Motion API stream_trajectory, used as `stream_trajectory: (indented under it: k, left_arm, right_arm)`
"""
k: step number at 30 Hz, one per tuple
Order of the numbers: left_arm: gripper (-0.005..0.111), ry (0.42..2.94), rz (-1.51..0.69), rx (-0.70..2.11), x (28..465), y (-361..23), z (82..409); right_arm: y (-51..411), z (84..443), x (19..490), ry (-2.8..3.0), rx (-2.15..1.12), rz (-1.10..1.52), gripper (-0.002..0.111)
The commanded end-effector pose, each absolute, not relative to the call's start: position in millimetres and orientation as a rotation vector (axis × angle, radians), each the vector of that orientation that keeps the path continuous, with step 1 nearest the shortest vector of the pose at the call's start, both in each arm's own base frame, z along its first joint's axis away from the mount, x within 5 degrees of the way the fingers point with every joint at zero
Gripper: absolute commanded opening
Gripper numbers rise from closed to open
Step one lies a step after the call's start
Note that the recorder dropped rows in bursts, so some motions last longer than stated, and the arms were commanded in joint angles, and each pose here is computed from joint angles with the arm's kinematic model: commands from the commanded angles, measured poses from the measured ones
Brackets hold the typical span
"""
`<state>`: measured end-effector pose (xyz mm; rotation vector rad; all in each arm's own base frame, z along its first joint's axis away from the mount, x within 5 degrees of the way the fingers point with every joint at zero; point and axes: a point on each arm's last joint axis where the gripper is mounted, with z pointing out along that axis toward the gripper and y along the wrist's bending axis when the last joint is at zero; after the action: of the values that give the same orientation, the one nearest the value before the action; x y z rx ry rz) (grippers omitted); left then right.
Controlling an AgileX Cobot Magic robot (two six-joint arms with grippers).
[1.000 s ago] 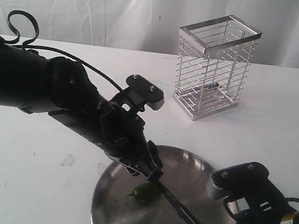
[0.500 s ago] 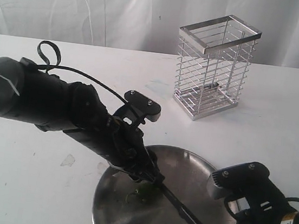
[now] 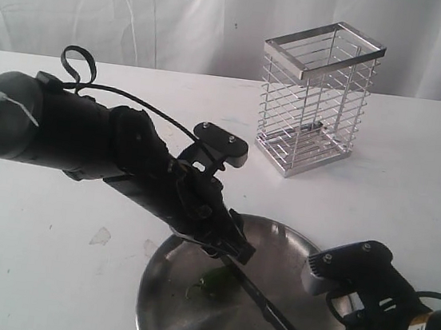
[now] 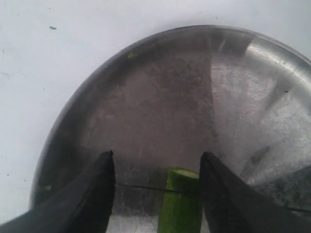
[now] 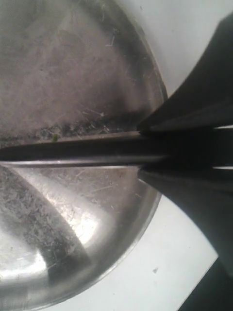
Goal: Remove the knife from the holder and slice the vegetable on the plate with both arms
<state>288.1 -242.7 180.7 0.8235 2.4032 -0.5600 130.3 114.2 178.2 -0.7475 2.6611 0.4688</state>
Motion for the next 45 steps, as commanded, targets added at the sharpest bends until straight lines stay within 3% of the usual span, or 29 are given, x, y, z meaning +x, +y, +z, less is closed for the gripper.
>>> stream_trajectory:
  k: [1,14,19,21,31,45]
  left_arm:
    - [0.056,2.416,-0.587,0.814,285.8,-244.4,182.4]
    - [0.056,2.427,-0.588,0.823,285.0,-245.8,179.0]
    - [0.056,2.530,-0.560,0.897,277.9,-260.4,133.0]
    - [0.056,2.532,-0.551,0.896,278.8,-260.4,129.8]
    - [0.056,2.267,-0.516,0.956,280.8,-256.3,205.1]
    - [0.056,2.351,-0.526,1.022,277.0,-258.2,187.0]
  right_arm:
    - [114.3,177.4,130.5,2.658,-0.755,0.465,0.000]
    - [114.3,177.4,130.5,2.658,-0.755,0.465,0.000]
    - [114.3,177.4,130.5,2.658,-0.755,0.465,0.000]
    - [114.3,176.9,130.6,2.659,-0.757,0.462,0.000]
    - [118.2,159.0,138.4,2.726,-0.755,0.419,0.000]
    - [118.2,159.0,138.4,2.726,-0.755,0.419,0.000]
